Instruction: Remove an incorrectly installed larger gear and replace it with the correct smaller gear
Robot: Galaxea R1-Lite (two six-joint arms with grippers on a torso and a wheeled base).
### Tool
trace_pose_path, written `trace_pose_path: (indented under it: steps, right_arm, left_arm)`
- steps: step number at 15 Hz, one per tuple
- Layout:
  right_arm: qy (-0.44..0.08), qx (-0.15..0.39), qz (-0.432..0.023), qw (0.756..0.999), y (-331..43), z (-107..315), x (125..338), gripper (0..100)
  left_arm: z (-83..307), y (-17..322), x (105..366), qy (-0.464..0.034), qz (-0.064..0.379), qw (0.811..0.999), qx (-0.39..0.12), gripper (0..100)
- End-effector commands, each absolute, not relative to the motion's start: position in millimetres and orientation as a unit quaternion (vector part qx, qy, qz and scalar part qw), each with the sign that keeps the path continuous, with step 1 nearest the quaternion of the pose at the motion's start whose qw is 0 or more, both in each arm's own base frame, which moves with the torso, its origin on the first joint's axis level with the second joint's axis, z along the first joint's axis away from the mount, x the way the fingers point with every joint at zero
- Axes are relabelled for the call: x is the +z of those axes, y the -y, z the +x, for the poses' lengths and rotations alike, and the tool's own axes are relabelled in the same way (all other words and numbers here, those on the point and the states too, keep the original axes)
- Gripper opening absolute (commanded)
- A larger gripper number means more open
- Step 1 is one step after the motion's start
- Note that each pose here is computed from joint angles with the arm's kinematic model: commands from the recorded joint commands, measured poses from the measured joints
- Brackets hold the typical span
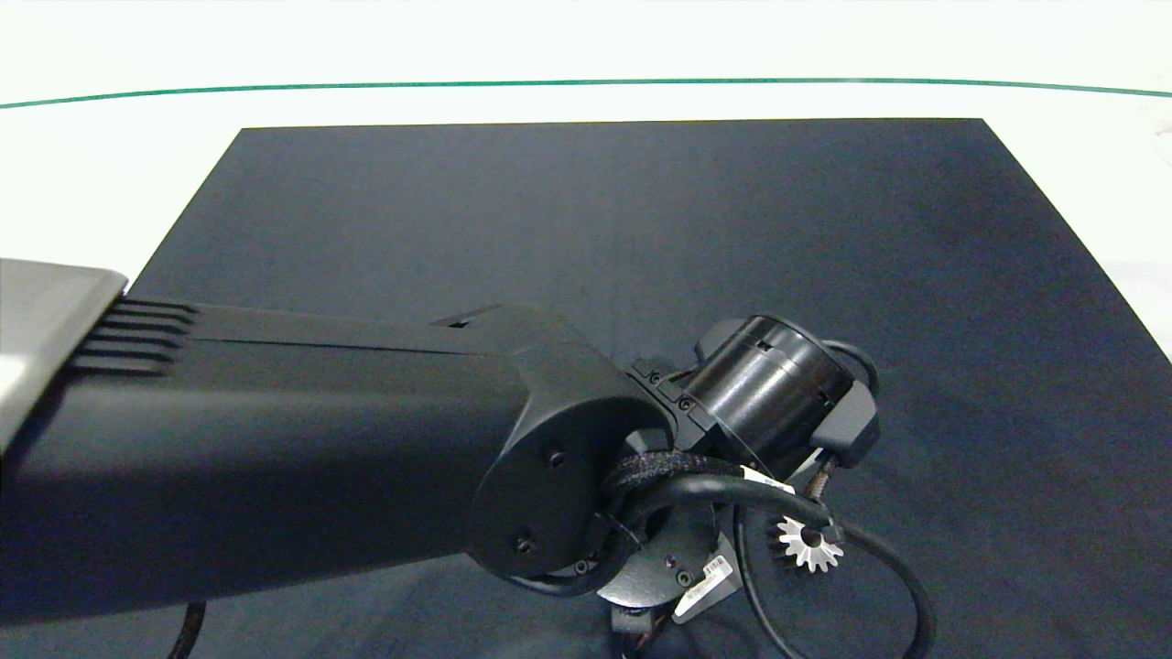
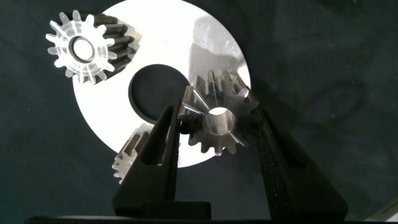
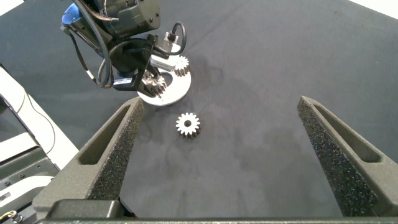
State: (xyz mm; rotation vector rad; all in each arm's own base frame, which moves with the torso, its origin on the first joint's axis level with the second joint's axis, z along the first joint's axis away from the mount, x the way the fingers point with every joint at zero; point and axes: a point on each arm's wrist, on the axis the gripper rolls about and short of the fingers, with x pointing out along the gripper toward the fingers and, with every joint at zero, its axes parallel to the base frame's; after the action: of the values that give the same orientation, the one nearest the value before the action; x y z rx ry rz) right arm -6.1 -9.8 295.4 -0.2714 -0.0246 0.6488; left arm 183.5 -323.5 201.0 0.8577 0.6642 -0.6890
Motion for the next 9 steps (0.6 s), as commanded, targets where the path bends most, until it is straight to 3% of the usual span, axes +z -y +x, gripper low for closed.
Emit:
trace_pose_path:
  steps: [1, 9]
  right_arm:
    - [0.011, 0.318, -0.134, 0.938, 9.9, -6.2, 295.1, 100]
    - [0.011, 0.318, -0.134, 0.938, 9.7, -6.1, 294.8, 100]
  left_arm:
    - [179.1, 327.8, 199.1, -0.309, 0.399, 0.8, -0.325, 31]
    - [185.4, 337.5, 188.7, -0.308, 0.389, 0.806, -0.322, 31]
